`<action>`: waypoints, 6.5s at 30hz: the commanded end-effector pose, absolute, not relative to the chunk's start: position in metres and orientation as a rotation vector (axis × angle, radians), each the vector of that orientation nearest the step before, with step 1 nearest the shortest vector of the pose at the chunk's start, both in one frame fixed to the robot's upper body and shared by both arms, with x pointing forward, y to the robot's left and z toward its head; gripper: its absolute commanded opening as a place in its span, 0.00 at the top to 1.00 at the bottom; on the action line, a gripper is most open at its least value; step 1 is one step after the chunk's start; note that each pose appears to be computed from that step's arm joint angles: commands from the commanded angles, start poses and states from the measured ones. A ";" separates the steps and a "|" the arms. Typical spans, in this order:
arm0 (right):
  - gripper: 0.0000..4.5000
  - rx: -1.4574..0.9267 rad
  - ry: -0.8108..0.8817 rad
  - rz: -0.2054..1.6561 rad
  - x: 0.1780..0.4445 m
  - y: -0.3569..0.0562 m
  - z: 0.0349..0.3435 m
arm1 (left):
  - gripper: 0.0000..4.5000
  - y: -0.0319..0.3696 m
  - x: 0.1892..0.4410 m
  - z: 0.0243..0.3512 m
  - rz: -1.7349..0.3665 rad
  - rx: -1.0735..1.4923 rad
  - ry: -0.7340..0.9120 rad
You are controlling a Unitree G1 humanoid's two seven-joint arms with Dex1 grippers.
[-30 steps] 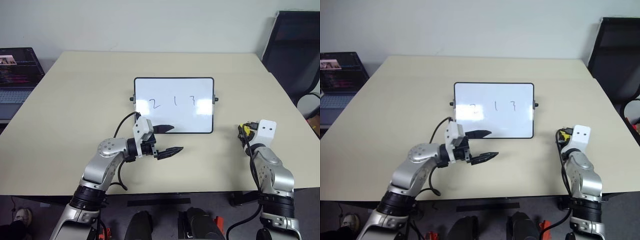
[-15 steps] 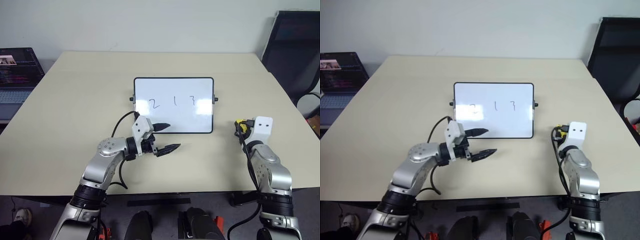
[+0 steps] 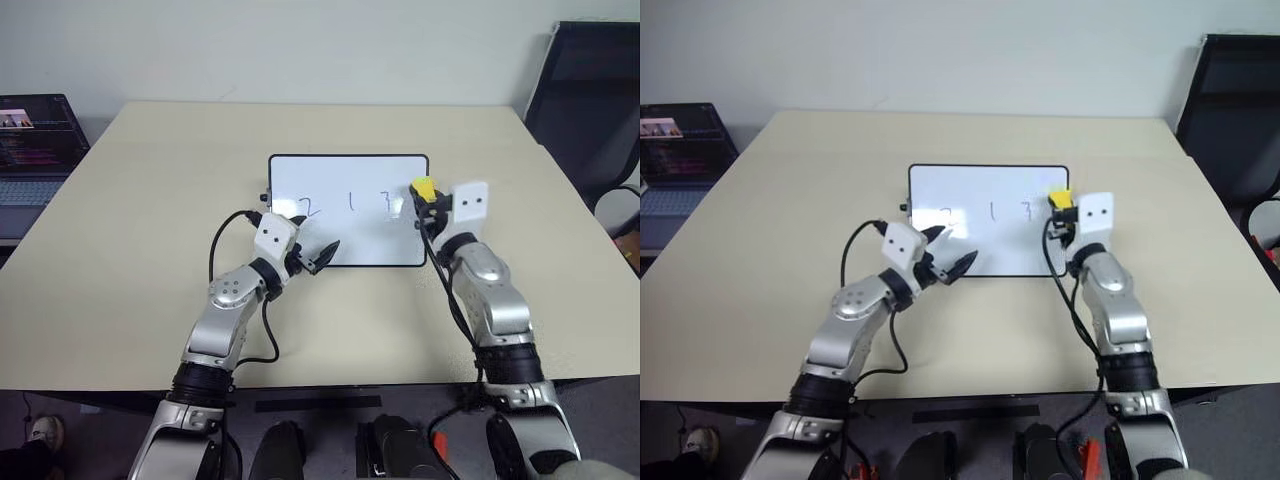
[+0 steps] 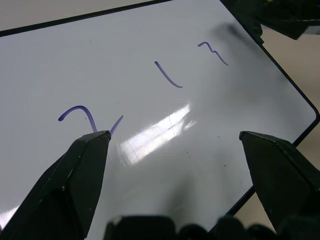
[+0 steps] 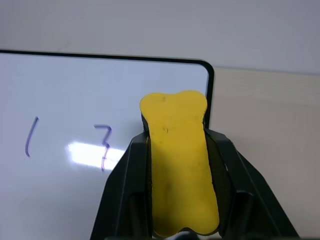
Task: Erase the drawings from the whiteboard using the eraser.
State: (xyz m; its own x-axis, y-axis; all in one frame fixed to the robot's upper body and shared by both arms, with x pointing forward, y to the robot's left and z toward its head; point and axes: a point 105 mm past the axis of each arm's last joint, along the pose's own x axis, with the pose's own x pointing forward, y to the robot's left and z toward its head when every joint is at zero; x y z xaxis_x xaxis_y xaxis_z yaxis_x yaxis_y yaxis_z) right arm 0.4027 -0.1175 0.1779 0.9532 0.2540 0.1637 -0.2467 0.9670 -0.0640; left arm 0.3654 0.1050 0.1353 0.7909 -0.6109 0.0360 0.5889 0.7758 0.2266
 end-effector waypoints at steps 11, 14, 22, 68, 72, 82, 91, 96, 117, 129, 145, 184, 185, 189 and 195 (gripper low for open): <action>0.76 -0.108 -0.153 0.264 0.426 -0.091 0.178 | 0.00 0.097 0.367 0.163 -0.658 0.223 -0.202; 0.76 -0.142 -0.076 0.238 0.427 -0.096 0.161 | 0.00 0.097 0.367 0.167 -0.656 0.225 -0.209; 0.76 -0.193 0.039 0.240 0.407 -0.101 0.124 | 0.00 0.101 0.368 0.174 -0.640 0.232 -0.224; 0.76 -0.181 -0.012 0.268 0.389 -0.104 0.132 | 0.00 0.111 0.369 0.170 -0.610 0.238 -0.212; 0.76 -0.152 -0.082 0.315 0.385 -0.101 0.150 | 0.00 0.112 0.367 0.169 -0.608 0.235 -0.213; 0.76 -0.181 -0.213 0.462 0.344 -0.120 0.159 | 0.00 0.132 0.343 0.153 -0.549 0.209 -0.178; 0.76 -0.181 -0.193 0.451 0.337 -0.117 0.149 | 0.00 0.139 0.341 0.151 -0.531 0.215 -0.166; 0.76 -0.192 -0.203 0.450 0.341 -0.118 0.152 | 0.00 0.138 0.343 0.153 -0.531 0.216 -0.168; 0.76 -0.319 -0.224 0.468 0.431 -0.031 0.192 | 0.00 0.152 0.354 0.157 -0.514 0.281 -0.172; 0.76 -0.408 -0.088 0.426 0.421 -0.051 0.140 | 0.00 0.147 0.350 0.161 -0.520 0.279 -0.184; 0.76 -0.425 -0.022 0.419 0.391 -0.083 0.121 | 0.00 0.146 0.352 0.162 -0.524 0.276 -0.182; 0.76 -0.310 -0.269 0.614 0.359 -0.083 0.160 | 0.00 0.164 0.339 0.154 -0.514 0.263 -0.170; 0.76 -0.306 -0.280 0.624 0.360 -0.078 0.162 | 0.00 0.164 0.339 0.154 -0.514 0.263 -0.170; 0.76 -0.288 -0.322 0.669 0.365 -0.049 0.173 | 0.00 0.164 0.339 0.152 -0.513 0.260 -0.167; 0.76 -0.279 -0.356 0.704 0.385 0.003 0.192 | 0.00 0.172 0.339 0.150 -0.479 0.254 -0.158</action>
State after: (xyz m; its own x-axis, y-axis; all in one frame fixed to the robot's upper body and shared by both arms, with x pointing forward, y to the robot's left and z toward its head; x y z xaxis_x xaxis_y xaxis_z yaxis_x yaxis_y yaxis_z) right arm 0.3842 -0.0047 0.1776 0.7232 0.6688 0.1724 -0.5948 0.7300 -0.3367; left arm 0.3401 0.1657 0.1376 0.8693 -0.4924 0.0435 0.4660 0.8458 0.2599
